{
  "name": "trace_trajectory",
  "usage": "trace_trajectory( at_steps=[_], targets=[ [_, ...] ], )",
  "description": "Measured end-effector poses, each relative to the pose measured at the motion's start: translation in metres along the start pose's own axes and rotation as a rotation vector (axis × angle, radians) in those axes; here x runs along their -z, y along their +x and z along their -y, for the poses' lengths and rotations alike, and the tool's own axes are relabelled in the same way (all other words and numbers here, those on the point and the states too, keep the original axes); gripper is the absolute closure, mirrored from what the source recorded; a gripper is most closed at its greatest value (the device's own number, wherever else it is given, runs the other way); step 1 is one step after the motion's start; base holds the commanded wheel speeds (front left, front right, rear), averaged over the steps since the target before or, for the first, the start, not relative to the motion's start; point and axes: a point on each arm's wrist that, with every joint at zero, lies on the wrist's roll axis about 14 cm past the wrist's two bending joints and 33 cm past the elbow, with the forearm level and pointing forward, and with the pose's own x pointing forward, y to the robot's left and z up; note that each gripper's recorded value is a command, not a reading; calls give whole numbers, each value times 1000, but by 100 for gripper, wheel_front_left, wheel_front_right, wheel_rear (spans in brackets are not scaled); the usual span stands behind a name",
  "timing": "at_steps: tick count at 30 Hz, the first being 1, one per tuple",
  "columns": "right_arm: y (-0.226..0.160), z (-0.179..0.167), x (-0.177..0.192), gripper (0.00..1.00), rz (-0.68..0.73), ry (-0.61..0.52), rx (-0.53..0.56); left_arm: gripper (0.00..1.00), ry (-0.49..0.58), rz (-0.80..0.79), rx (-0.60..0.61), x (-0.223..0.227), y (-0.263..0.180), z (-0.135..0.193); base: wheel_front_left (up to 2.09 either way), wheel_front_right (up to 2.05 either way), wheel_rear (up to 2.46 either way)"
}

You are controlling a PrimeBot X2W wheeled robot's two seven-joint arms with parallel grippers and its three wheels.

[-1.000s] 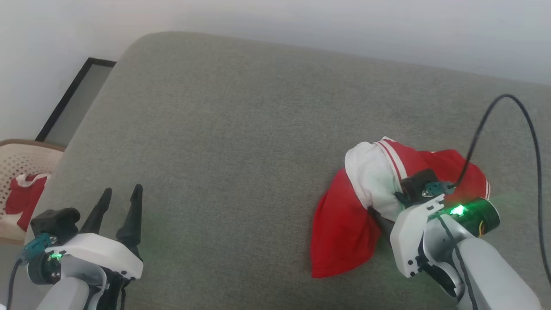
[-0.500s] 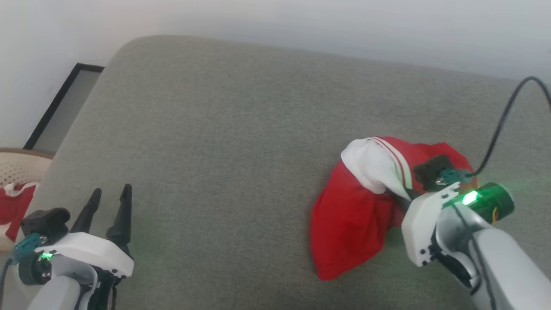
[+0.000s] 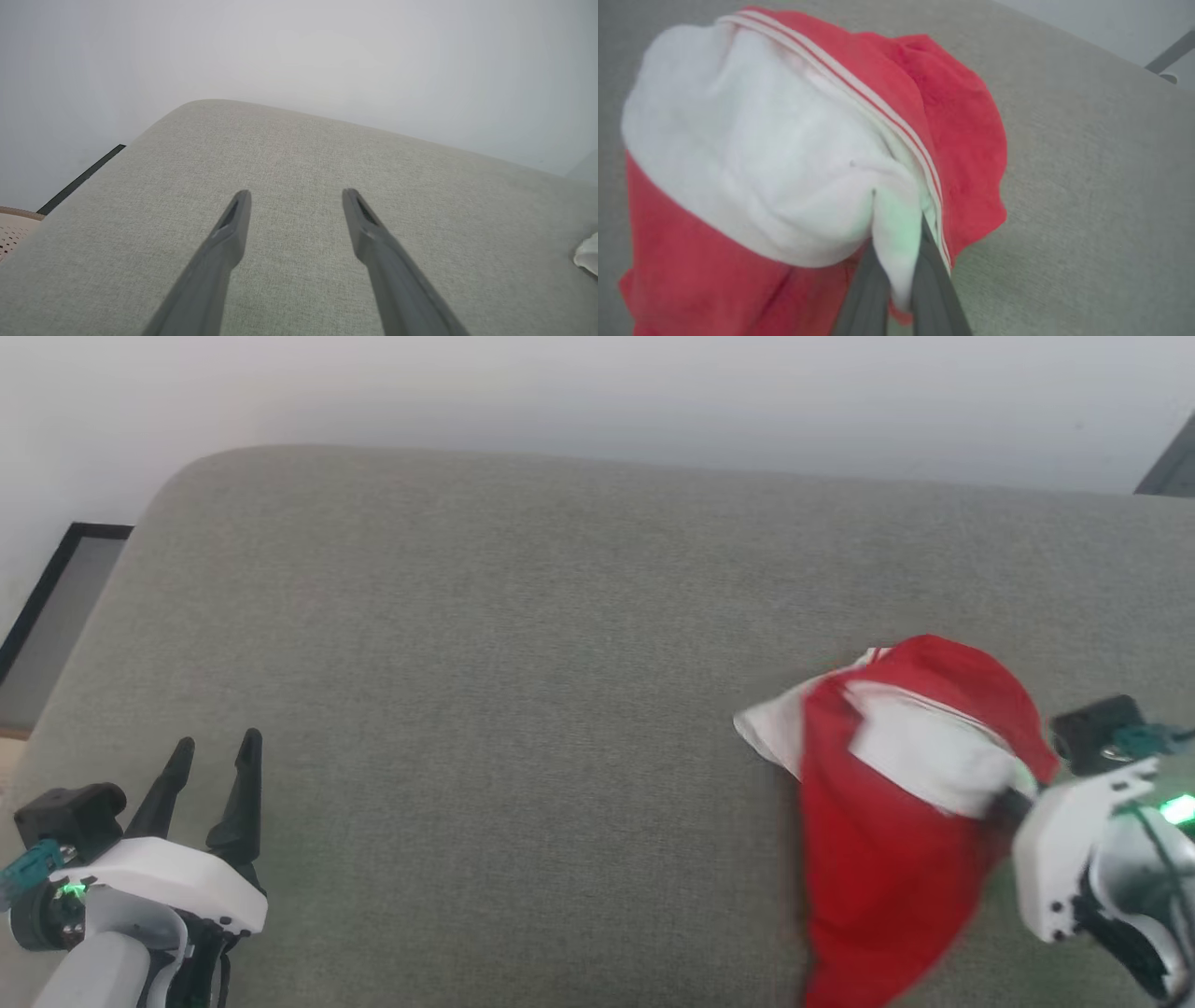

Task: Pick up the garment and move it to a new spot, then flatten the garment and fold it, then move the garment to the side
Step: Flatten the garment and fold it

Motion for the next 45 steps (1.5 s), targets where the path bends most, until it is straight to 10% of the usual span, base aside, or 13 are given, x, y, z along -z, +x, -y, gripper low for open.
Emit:
trace_trajectory(
  at_steps=[8, 9, 11, 26, 45],
  targets=[
    [-9, 39, 57, 82, -142, 87, 112, 0, 12, -22, 37, 6, 11, 13, 0, 0, 0],
    [-8, 39, 61, 66, -146, 98, 113, 0, 13, -23, 41, 5, 13, 15, 0, 0, 0],
    [-7, 39, 66, 0, -158, 119, 116, 0, 15, -23, 50, 5, 16, 18, 0, 0, 0],
    [-29, 46, 38, 0, -16, 181, 150, 0, 63, -60, 198, -10, 37, 59, 0, 0, 0],
    [-107, 90, -26, 0, 460, 216, 417, 0, 245, -278, 685, -13, 61, 243, 0, 0, 0]
  ],
)
